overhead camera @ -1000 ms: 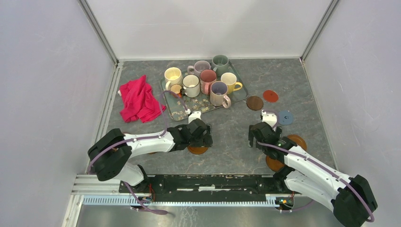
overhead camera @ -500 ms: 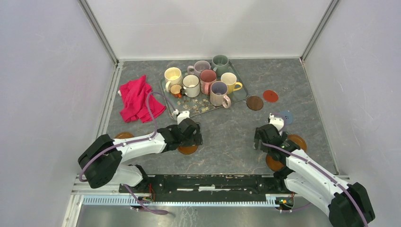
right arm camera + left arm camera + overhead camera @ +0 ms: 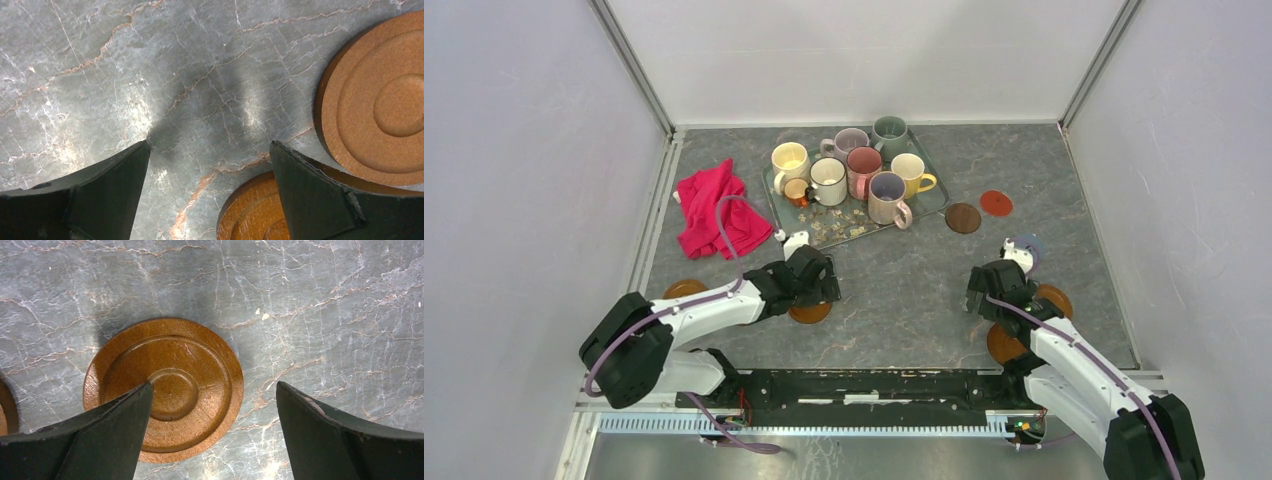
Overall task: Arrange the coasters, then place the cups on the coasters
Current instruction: Move the coaster to the center of the board.
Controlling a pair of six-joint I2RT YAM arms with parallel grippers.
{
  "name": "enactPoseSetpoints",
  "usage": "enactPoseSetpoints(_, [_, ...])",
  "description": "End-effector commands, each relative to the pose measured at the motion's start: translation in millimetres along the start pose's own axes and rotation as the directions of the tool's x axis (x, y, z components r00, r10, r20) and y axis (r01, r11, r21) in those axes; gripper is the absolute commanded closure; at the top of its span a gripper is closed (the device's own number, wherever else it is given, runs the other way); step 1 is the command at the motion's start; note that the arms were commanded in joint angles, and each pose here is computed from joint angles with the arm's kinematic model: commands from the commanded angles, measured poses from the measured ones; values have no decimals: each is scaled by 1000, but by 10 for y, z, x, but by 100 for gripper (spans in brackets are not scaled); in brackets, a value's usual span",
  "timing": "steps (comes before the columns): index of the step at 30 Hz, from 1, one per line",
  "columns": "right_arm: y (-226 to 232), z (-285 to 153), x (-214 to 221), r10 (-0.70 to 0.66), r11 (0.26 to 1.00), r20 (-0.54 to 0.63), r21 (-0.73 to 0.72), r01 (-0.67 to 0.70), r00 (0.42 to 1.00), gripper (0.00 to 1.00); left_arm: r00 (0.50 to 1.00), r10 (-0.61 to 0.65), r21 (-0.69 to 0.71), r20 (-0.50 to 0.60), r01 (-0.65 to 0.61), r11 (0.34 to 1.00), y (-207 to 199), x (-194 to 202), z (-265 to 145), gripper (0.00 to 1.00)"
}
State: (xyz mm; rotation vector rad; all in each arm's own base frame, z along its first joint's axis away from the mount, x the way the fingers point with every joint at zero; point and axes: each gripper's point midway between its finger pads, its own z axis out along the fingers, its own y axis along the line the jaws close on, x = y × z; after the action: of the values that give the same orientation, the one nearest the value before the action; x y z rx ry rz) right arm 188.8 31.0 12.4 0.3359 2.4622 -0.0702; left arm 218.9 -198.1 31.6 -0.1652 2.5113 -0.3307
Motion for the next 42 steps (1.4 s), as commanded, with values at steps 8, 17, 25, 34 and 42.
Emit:
enactPoseSetpoints(8, [-37, -120, -254, 8, 999, 23, 44, -9, 1000, 2, 999, 23, -48, -26, -24, 999, 268, 71, -58, 0])
enactPoseSetpoints(17, [78, -66, 146, 45, 998, -107, -37, -49, 993, 2, 999, 22, -36, -26, -23, 999, 267, 67, -65, 0])
enactPoseSetpoints(25, [38, -2, 248, 48, 999, -127, -18, -50, 991, 2, 999, 21, -32, -27, -22, 999, 267, 69, -81, 0])
enactPoseSetpoints(34, [-88, -239, -261, 41, 995, -19, 88, -39, 999, 2, 1000, 13, -23, -21, -13, 1000, 260, 64, -89, 0])
enactPoseSetpoints(42, [-106, -401, -9, 85, 989, -194, 132, -60, 977, 2, 1000, 3, -9, -4, -3, 1000, 261, 46, -111, 0])
